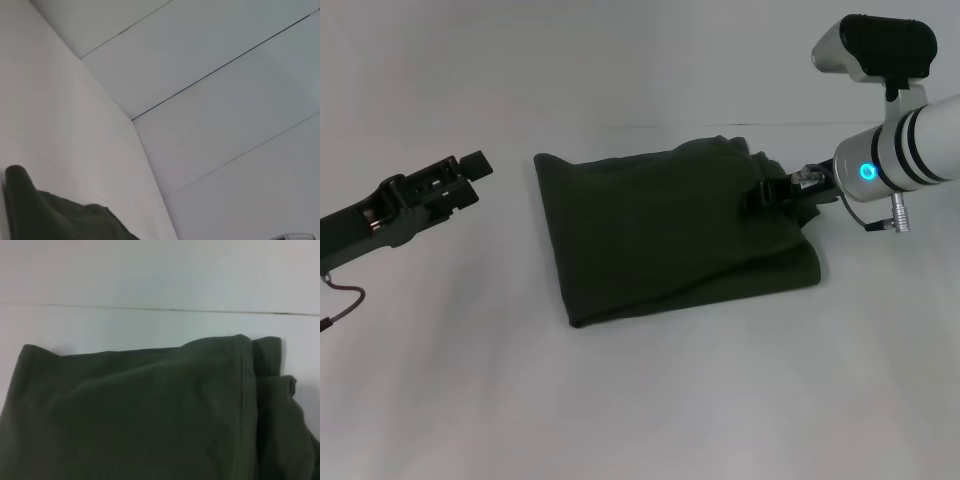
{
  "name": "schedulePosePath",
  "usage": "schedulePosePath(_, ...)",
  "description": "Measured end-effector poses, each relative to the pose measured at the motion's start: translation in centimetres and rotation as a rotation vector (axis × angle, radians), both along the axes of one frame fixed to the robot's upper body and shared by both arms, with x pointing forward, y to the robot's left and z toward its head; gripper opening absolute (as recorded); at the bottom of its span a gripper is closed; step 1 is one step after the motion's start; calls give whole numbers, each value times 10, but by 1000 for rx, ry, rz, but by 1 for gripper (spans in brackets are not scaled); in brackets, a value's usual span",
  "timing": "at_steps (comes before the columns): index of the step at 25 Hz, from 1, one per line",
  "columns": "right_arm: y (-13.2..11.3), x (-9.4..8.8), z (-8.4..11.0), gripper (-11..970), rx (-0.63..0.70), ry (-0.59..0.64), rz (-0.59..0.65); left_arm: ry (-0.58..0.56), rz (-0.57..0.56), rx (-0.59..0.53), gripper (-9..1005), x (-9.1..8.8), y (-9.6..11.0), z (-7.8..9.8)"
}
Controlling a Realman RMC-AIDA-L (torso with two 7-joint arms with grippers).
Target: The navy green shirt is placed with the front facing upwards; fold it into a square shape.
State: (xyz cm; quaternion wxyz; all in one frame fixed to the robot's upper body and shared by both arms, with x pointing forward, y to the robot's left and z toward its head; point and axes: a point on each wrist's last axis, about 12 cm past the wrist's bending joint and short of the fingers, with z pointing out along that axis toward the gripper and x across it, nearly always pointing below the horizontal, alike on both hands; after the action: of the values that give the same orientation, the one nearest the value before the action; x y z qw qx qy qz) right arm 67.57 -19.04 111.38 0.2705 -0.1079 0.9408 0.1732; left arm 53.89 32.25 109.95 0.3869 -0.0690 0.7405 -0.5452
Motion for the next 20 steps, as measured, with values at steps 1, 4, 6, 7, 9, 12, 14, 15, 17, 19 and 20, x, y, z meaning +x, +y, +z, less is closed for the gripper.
schedulePosePath(1,0,0,0,599,1,0,-5,-2,1,-1,766,0,0,0)
schedulePosePath(4,-2,1,0,481,9,-1,-29,-5,3,-2,766,1,0,1)
schedulePosePath(6,-2,2,1,328,12,0,-41,-5,3,-2,766,1,0,1)
schedulePosePath(7,-3,2,1,289,13,1,-45,-5,4,-1,766,1,0,1)
schedulePosePath(9,-3,2,2,212,12,3,-47,-5,4,-1,766,1,0,1)
schedulePosePath(12,-2,2,1,135,2,5,-39,-5,8,-1,766,2,0,1)
schedulePosePath(14,-2,2,0,134,-8,5,-31,-7,12,-2,766,2,0,1)
schedulePosePath(15,-1,1,0,134,-12,5,-27,-8,14,-3,766,2,1,1)
schedulePosePath(17,1,1,0,137,-17,5,-20,-10,15,-5,766,2,1,2)
schedulePosePath(19,3,1,0,142,-23,4,-12,-11,16,-6,766,2,1,2)
schedulePosePath(20,4,1,0,145,-28,3,-7,-12,16,-6,766,2,1,2)
